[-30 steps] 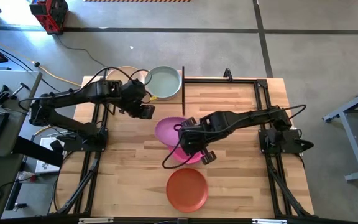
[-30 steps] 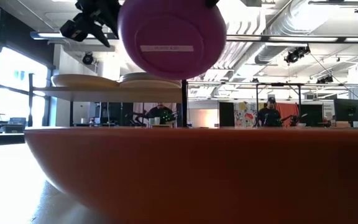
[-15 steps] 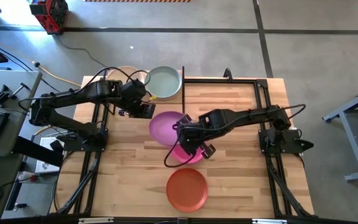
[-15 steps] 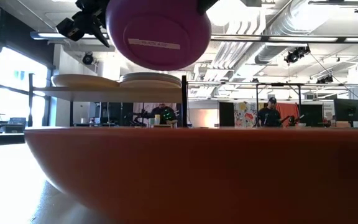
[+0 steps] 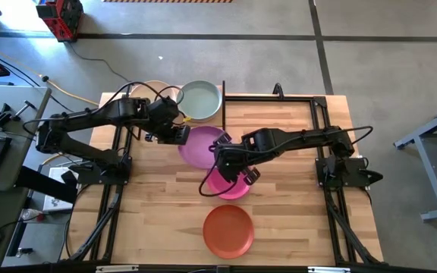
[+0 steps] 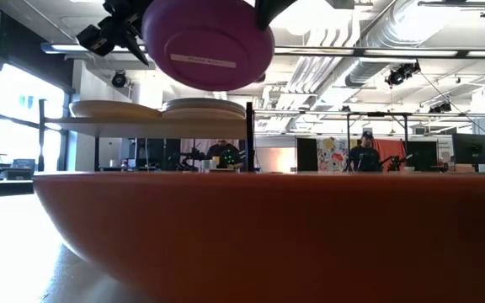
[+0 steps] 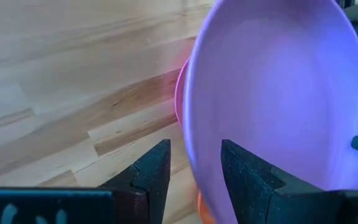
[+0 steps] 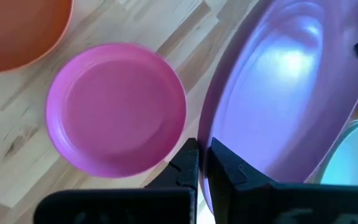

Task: Place and stack plates onto a shelf
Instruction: Stack the purple plate on top of the white plate on the shelf

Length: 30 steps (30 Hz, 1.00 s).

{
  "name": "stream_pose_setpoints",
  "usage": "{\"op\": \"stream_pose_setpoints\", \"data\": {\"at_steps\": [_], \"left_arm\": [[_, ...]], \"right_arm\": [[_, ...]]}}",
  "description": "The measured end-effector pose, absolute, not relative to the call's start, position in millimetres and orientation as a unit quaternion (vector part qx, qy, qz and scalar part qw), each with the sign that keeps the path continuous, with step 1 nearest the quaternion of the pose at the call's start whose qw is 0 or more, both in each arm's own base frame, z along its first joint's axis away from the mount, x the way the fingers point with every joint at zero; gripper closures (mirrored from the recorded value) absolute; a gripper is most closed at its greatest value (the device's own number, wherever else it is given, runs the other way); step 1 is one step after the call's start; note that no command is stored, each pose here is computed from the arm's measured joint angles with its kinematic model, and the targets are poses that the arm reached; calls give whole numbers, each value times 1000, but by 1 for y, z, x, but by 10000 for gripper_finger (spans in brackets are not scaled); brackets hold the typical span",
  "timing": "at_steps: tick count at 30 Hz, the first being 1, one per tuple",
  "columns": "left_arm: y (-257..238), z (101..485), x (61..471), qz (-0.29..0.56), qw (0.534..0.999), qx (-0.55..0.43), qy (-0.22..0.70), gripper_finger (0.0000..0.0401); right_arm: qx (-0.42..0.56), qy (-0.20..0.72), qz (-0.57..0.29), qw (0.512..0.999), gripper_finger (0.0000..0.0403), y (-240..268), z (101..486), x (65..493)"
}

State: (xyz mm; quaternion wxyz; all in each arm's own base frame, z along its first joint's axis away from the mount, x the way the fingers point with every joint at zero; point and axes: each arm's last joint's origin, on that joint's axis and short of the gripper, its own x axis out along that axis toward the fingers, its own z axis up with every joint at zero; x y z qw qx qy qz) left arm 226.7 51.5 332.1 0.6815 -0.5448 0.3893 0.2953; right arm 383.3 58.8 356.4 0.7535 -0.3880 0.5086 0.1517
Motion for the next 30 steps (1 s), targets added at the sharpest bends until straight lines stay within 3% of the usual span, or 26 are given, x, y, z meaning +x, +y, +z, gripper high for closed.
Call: {"op": "stream_pose_setpoints", "data": {"at_steps": [10, 21, 30], "left_arm": [[52, 329, 230, 294, 685, -536, 397, 284], [54, 330, 230, 299, 705, -510, 392, 392], [55, 330, 231, 308, 716, -495, 384, 396]], "right_arm": [[-394, 504, 153, 753, 403, 59, 357, 384], [-408, 506, 135, 748, 403, 58, 357, 385], [-416, 511, 120, 742, 402, 57, 357, 384]]}}
